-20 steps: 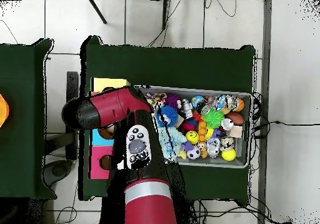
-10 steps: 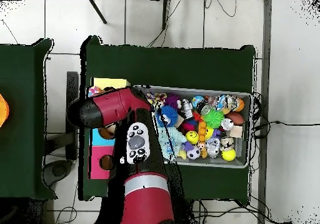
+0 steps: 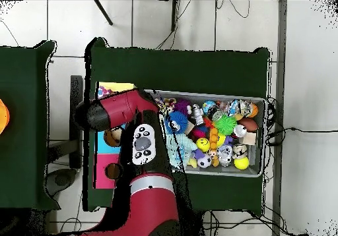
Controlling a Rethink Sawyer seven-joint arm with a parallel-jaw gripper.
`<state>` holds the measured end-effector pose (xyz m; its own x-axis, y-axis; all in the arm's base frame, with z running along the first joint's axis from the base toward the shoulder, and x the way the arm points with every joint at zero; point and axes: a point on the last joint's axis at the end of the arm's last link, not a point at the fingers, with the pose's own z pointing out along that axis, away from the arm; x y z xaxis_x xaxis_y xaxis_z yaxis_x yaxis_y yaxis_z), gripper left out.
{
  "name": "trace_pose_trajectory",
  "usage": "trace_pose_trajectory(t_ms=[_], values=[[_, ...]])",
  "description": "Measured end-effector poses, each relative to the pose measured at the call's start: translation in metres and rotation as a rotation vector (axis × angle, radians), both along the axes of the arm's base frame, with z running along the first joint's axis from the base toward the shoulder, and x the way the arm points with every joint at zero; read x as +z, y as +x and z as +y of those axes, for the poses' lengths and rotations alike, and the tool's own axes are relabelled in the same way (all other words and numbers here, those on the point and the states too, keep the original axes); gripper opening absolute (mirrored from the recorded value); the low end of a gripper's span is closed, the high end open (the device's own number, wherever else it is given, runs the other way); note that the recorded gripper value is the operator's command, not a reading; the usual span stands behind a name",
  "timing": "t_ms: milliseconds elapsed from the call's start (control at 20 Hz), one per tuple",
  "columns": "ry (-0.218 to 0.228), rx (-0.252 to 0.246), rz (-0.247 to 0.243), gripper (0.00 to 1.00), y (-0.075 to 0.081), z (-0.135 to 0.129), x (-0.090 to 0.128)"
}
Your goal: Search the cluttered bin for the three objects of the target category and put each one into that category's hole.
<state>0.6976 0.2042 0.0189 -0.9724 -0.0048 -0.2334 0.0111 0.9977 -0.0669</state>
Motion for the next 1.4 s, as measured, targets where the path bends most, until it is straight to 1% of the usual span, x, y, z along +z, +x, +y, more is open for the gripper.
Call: trace_pose_trajectory(t_ms=[400,1250,1300,1400], values=[[-0.004,-0.001,-0.039,0.0,0.017,-0.002,-0.004],[-0.01,0.002,-0.042,0.0,0.017,-0.001,-0.004],[-0.008,0.0,-0.041,1.0,0.017,0.0,-0.004],[-0.007,-0.001,-0.04,1.0,0.017,0.0,-0.004]])
